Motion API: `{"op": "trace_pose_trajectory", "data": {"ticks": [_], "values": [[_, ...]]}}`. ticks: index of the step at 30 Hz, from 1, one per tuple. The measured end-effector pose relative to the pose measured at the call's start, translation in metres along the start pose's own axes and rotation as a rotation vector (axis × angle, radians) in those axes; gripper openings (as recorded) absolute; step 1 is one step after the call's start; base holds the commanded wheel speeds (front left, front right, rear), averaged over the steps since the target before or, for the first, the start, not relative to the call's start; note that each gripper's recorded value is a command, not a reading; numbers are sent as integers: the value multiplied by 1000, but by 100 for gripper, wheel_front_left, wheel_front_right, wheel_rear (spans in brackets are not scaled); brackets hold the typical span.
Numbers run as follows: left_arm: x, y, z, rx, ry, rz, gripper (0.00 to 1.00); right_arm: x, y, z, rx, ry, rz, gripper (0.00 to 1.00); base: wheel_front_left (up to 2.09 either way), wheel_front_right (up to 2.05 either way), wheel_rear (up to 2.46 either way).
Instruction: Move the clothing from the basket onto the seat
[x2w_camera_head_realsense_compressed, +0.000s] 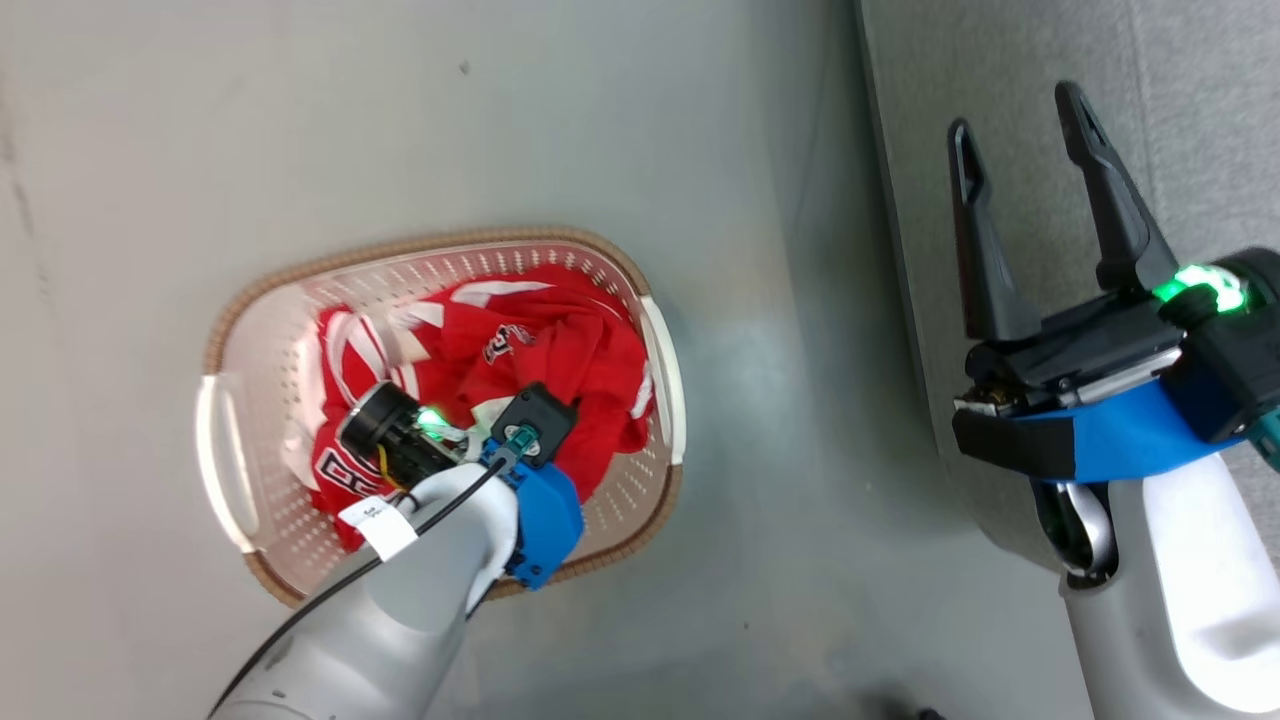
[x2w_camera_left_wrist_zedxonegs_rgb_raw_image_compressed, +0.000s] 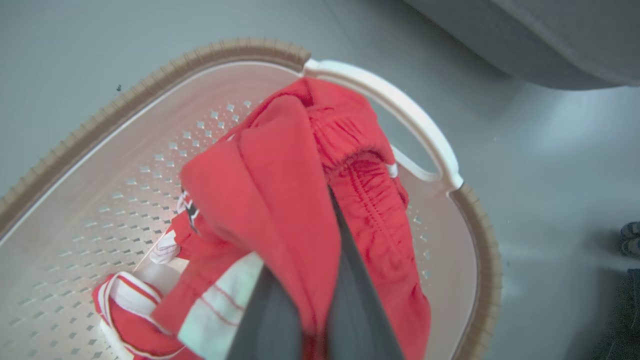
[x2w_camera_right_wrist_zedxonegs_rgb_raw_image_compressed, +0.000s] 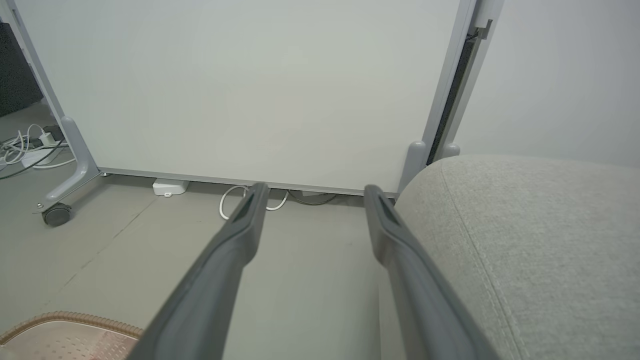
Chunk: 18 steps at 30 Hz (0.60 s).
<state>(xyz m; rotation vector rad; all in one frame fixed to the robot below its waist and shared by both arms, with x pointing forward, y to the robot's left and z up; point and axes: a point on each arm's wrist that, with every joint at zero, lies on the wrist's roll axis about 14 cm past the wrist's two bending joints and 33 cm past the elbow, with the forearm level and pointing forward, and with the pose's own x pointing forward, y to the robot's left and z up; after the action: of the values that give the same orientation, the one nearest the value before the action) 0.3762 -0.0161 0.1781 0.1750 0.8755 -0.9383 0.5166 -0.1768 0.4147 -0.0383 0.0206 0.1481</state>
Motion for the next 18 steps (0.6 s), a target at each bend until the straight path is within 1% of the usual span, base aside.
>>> {"op": "trace_pose_trajectory", "data": {"ticks": [3, 5, 9, 10, 18], "values": [[-13, -2, 34, -22, -102, 35, 0, -7, 3, 16, 4, -24, 5, 100, 0, 0, 0], [-26, -2, 45, -2, -140, 56, 0, -13, 5, 26, 7, -37, 4, 100, 0, 0, 0], [-54, -1, 69, -3, -228, 107, 0, -27, 8, 44, 10, -58, 4, 100, 0, 0, 0], [-69, 1, 85, -3, -284, 140, 0, -35, 10, 53, 9, -72, 3, 100, 0, 0, 0], [-137, 15, 145, -9, -521, 276, 0, -64, 18, 88, 15, -131, 5, 100, 0, 0, 0]]}}
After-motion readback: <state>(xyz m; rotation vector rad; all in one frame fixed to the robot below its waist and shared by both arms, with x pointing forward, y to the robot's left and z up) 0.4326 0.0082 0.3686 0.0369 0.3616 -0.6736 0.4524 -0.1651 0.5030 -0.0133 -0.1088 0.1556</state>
